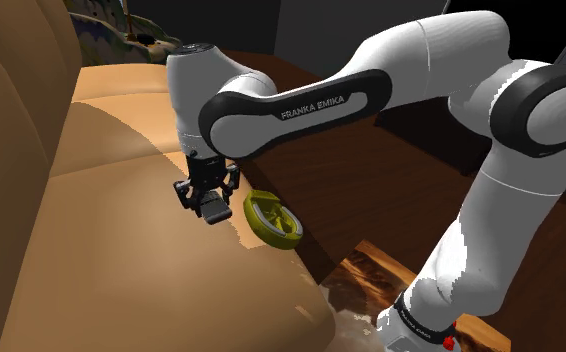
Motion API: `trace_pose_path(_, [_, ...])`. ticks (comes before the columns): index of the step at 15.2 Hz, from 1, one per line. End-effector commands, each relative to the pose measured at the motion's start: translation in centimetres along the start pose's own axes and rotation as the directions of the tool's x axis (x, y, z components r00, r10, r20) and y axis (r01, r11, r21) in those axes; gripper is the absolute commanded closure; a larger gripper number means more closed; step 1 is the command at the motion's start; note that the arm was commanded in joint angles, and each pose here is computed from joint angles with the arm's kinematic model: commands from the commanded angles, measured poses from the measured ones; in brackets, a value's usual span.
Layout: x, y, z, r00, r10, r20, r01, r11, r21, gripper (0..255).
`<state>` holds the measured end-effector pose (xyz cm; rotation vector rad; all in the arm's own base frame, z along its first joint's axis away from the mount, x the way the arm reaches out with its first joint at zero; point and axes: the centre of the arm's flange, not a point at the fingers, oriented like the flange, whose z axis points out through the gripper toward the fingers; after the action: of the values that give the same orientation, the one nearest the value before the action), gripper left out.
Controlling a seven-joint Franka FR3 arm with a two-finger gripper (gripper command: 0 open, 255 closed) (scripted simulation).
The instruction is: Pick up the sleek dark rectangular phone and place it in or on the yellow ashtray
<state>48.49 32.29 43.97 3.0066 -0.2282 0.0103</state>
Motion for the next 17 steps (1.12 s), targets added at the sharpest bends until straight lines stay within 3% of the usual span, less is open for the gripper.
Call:
trace_pose_path(1, [0.0, 0.1, -1.1, 1.0, 0.0, 0.0, 0.0, 1.0, 0.0, 255])
trace_pose_path(3, [0.0, 0.2, -2.0, 1.0, 0.0, 0.0, 0.0, 1.0, 0.0, 255])
trace_pose_path(17, [-2.6, 17.7, -0.4, 1.0, 0.0, 0.0, 0.0, 1.0, 0.0, 255])
